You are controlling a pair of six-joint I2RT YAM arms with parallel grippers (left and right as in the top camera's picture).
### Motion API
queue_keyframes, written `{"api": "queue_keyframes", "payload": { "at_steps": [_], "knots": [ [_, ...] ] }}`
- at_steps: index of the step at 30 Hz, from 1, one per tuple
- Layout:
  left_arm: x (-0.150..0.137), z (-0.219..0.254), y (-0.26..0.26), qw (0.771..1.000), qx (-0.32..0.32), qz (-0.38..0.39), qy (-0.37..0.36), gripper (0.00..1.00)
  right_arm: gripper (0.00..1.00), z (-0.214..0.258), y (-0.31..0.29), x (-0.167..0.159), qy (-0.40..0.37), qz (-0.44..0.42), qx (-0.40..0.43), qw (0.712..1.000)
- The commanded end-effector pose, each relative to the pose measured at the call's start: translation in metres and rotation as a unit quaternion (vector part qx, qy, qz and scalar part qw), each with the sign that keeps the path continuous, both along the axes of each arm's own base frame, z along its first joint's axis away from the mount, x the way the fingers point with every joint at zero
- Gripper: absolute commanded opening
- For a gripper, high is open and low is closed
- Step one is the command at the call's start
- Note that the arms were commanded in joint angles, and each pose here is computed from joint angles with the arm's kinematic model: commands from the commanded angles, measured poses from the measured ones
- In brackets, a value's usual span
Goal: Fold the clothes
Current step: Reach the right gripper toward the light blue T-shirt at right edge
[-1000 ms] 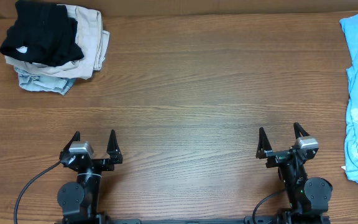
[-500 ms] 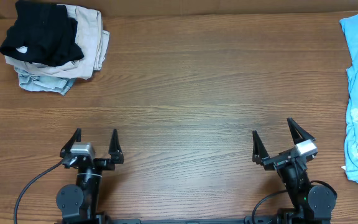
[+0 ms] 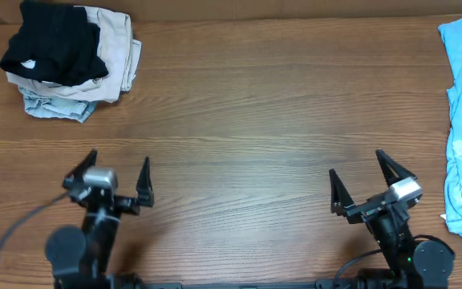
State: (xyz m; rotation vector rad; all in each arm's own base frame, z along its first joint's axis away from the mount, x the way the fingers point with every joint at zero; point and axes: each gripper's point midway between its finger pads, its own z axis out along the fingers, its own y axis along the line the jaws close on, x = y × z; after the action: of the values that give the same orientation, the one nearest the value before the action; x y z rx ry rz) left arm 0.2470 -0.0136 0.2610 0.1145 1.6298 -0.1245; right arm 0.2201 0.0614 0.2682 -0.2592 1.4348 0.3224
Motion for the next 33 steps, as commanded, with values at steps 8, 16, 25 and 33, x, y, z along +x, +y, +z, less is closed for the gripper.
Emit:
{"api": "queue_keyframes", "payload": {
  "at_steps": [8,16,25,33],
  "knots": [
    [0.062,0.025,0.002,0.982,-0.002,-0.028,0.187,1.00,1.00,0.025,-0.041,0.038,0.124,-0.121,0.000,0.985],
    [0.107,0.000,0.011,0.959,-0.014,-0.026,0.282,1.00,1.00,-0.025,-0.068,0.098,0.298,-0.189,-0.031,0.935],
    [0.123,-0.034,0.010,0.944,-0.027,-0.037,0.326,1.00,1.00,-0.105,-0.041,0.150,0.443,-0.127,0.040,0.887],
    [0.132,-0.037,0.007,0.944,-0.044,-0.042,0.324,1.00,1.00,-0.121,-0.076,0.175,0.435,-0.194,0.087,0.875]
  ]
}}
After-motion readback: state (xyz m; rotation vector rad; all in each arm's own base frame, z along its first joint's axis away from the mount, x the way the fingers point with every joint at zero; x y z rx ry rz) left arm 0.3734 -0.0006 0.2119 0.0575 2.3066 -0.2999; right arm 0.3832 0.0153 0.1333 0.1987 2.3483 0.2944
